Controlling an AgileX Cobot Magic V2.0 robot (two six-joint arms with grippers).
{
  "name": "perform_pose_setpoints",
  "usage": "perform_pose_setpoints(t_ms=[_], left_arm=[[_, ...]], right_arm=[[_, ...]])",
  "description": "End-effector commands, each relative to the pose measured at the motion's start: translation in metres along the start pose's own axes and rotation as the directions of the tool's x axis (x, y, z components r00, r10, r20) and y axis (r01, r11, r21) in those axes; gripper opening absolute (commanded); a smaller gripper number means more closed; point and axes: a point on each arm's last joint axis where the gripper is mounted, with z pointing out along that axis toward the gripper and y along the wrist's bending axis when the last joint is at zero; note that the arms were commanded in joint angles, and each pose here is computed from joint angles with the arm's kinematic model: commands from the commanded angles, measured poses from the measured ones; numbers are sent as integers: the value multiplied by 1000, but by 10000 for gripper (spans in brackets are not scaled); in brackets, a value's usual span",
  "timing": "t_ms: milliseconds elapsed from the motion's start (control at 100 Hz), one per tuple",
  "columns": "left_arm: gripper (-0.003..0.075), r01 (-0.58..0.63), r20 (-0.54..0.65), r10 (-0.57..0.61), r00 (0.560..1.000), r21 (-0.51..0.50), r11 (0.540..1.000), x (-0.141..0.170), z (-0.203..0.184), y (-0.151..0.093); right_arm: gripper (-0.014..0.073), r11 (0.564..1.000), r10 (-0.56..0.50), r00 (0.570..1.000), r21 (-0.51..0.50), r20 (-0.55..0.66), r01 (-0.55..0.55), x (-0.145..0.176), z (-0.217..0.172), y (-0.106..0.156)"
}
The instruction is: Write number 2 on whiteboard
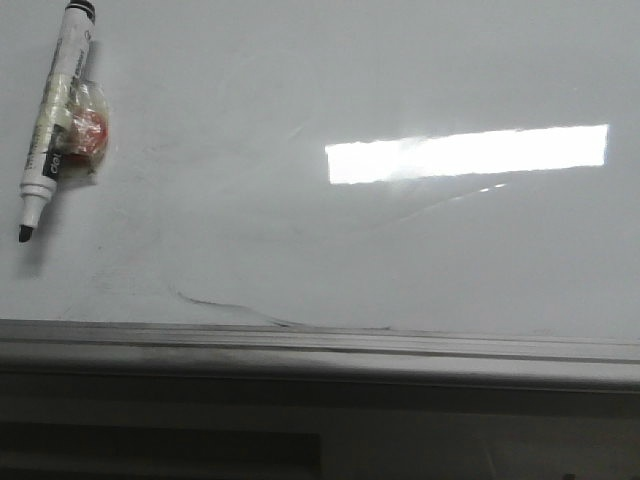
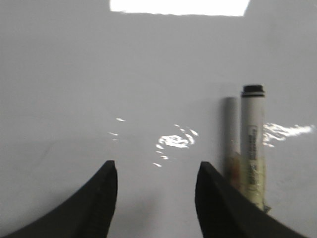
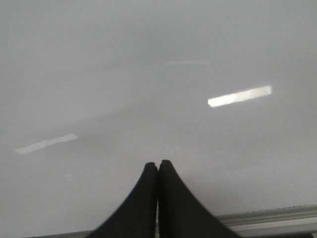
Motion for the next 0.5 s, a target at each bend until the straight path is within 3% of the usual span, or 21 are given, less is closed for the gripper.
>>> perform_pose_setpoints(t_ms=[0, 210, 490], left_arm=[[337, -36, 89, 31, 996, 48, 998, -16, 3, -11], [337, -25, -21, 29, 999, 186, 982, -4, 3, -32], [337, 44, -55, -34, 998, 205, 978, -1, 7, -36]], right_arm=[[-57, 999, -27, 995, -18, 99, 29, -15, -2, 4], [-57, 999, -27, 994, -18, 101, 29, -15, -2, 4], [-57, 999, -26, 992, -22, 122, 29, -17, -2, 4]])
